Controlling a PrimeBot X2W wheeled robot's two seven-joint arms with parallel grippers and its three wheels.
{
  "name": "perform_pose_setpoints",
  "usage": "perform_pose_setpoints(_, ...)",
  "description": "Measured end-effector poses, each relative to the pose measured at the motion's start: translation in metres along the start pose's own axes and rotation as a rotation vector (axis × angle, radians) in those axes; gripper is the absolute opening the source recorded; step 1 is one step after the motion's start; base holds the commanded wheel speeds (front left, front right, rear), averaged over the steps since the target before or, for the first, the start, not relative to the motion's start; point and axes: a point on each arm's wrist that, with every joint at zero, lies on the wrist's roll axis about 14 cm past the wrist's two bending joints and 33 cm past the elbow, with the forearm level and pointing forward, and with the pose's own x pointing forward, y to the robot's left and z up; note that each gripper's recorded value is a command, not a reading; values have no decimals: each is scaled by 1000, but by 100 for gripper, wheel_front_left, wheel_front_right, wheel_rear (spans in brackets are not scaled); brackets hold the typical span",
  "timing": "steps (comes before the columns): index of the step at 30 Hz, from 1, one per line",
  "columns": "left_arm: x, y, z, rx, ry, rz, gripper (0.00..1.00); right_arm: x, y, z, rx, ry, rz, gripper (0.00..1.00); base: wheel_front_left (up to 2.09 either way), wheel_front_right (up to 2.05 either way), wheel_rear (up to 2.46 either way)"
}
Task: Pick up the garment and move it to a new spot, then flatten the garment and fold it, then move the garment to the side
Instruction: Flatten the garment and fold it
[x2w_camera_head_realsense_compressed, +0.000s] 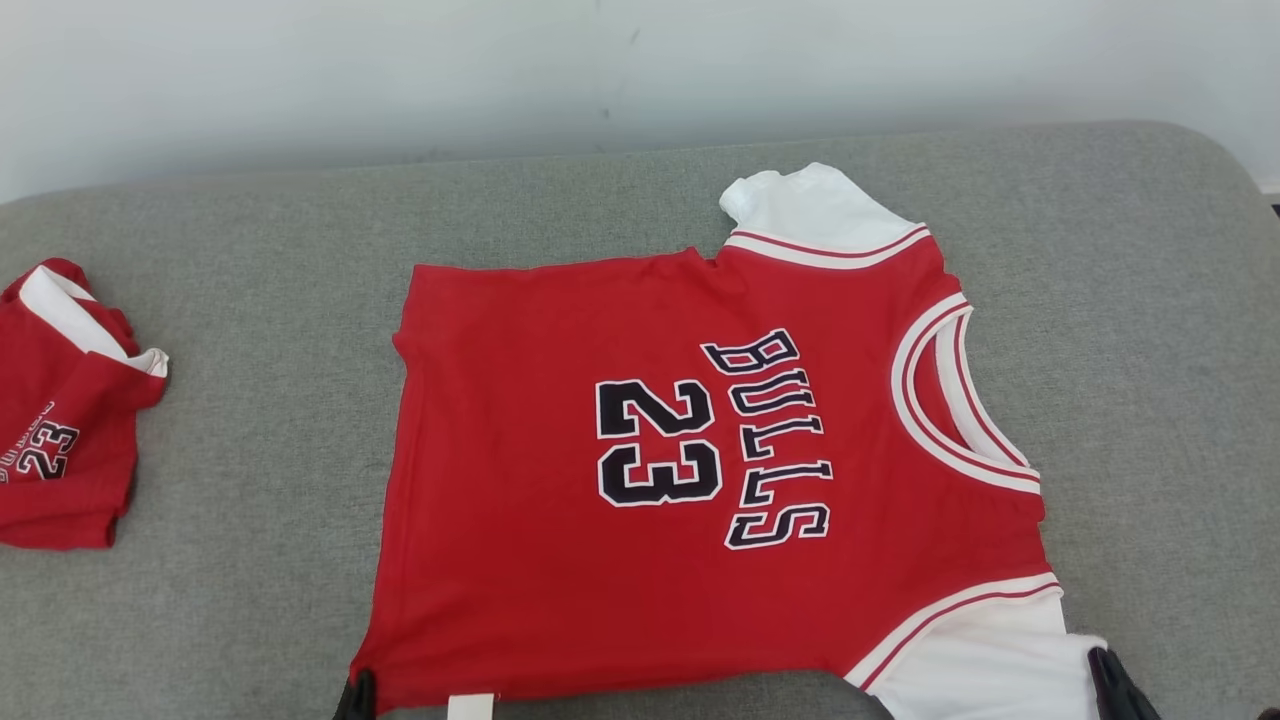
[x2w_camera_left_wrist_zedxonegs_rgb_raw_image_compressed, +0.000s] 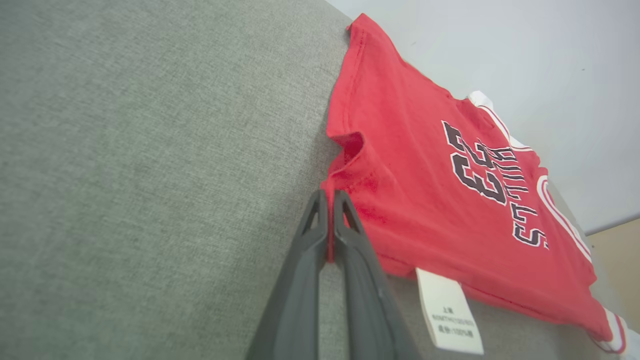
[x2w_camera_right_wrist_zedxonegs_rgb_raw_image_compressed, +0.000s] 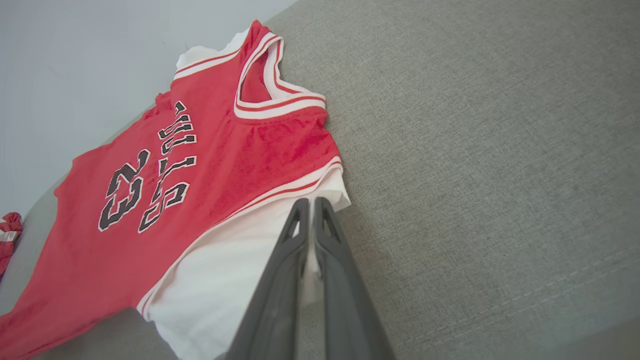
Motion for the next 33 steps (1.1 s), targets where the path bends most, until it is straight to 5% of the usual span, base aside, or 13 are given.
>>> perform_pose_setpoints(15,34,-36,20,16,-35,-102,0,59,49,56,-52,-70,128,0,0,0,0)
perform_pose_setpoints(33,68,-44,33,88,-29,-134,0,138,64,80,-111,-29,128,0,0,0,0)
